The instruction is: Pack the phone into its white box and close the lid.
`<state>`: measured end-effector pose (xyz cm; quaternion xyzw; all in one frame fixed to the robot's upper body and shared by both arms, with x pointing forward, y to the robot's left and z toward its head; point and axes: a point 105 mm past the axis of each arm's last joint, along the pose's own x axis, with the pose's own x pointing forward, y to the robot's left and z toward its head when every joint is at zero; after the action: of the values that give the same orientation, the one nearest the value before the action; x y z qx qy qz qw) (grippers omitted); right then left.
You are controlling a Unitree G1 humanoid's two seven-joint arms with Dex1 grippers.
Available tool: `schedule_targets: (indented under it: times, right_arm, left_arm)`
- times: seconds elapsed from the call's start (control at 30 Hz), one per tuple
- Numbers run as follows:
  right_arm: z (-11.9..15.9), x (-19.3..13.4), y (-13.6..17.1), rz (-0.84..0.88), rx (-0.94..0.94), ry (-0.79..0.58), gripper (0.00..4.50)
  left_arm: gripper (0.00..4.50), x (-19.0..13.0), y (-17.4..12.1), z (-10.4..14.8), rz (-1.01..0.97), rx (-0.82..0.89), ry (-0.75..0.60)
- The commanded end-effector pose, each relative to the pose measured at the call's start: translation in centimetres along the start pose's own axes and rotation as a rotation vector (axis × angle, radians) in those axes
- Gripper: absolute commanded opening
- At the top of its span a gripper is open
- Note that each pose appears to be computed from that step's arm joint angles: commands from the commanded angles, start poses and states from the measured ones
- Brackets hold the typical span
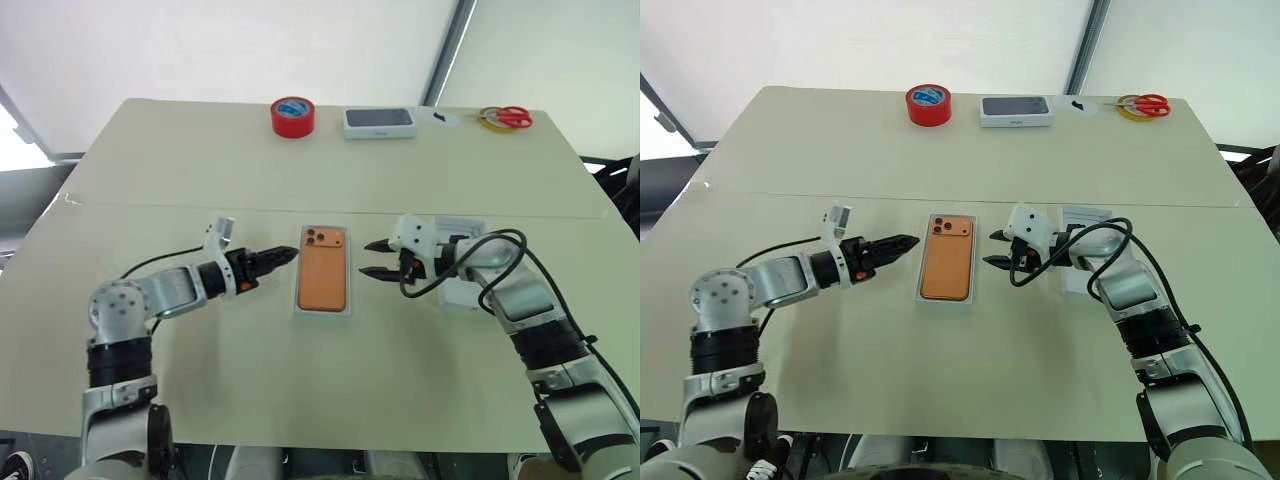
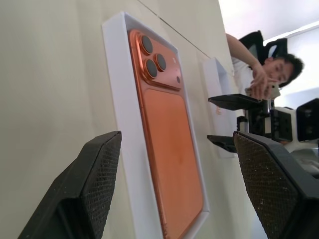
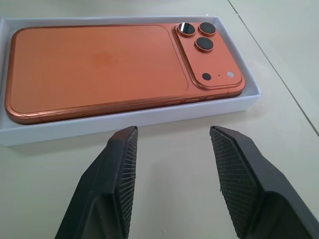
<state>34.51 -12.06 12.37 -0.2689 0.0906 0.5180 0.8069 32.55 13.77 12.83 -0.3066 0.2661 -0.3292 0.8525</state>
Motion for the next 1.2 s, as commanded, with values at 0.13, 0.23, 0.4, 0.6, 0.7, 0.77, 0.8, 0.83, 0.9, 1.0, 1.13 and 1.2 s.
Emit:
schedule_targets:
  times: [0.13,0.23,0.4,0.6,0.7,0.77,0.8,0.83,0.9,1.0,1.13,1.2]
  right_arm:
    - [1.1,0.4,-1.1,-0.068,-0.03,-0.034,0.0]
    - [0.8,0.9,-0.5,-0.051,-0.058,-0.016,0.0]
    - [-1.8,1.4,0.9,0.011,-0.137,0.107,0.0]
    - [-2.0,-0.2,-0.1,-0.017,-0.139,0.117,0.0]
    - [-2.3,-1.6,-0.9,-0.042,-0.125,0.135,0.0]
    - [-2.8,-2.6,-1.2,-0.051,-0.125,0.159,0.0]
    - [-3.2,-3.3,-1.3,-0.054,-0.121,0.178,0.0]
    - [-3.6,-3.9,-1.4,-0.054,-0.118,0.194,0.0]
    - [-4.2,-5.1,-1.5,-0.06,-0.121,0.228,0.0]
    - [-5.1,-6.8,-1.9,-0.079,-0.116,0.27,0.0]
    - [-6.0,-8.2,-2.3,-0.103,-0.112,0.311,0.0]
    - [-6.4,-8.7,-2.5,-0.117,-0.112,0.327,0.0]
  left_arm:
    - [0.33,-0.1,1.6,1.4,0.133,0.467,-0.071]
    - [0.04,1.0,2.5,0.1,0.141,0.621,0.011]
    - [0.04,4.0,2.9,-3.8,0.076,0.764,0.231]
    - [0.04,8.0,-0.3,-5.1,-0.102,0.734,0.249]
    - [0.04,10.0,-2.0,-5.1,-0.164,0.727,0.234]
    - [0.04,11.4,-2.9,-5.4,-0.197,0.729,0.238]
    - [0.04,12.2,-3.5,-5.9,-0.221,0.731,0.256]
    - [0.04,12.9,-4.0,-6.3,-0.241,0.736,0.267]
    - [0.04,14.1,-5.1,-7.0,-0.279,0.739,0.271]
    - [0.04,15.5,-6.9,-7.8,-0.339,0.74,0.273]
    - [0.04,16.5,-8.5,-8.6,-0.389,0.745,0.276]
    - [0.04,16.7,-9.1,-8.9,-0.41,0.721,0.278]
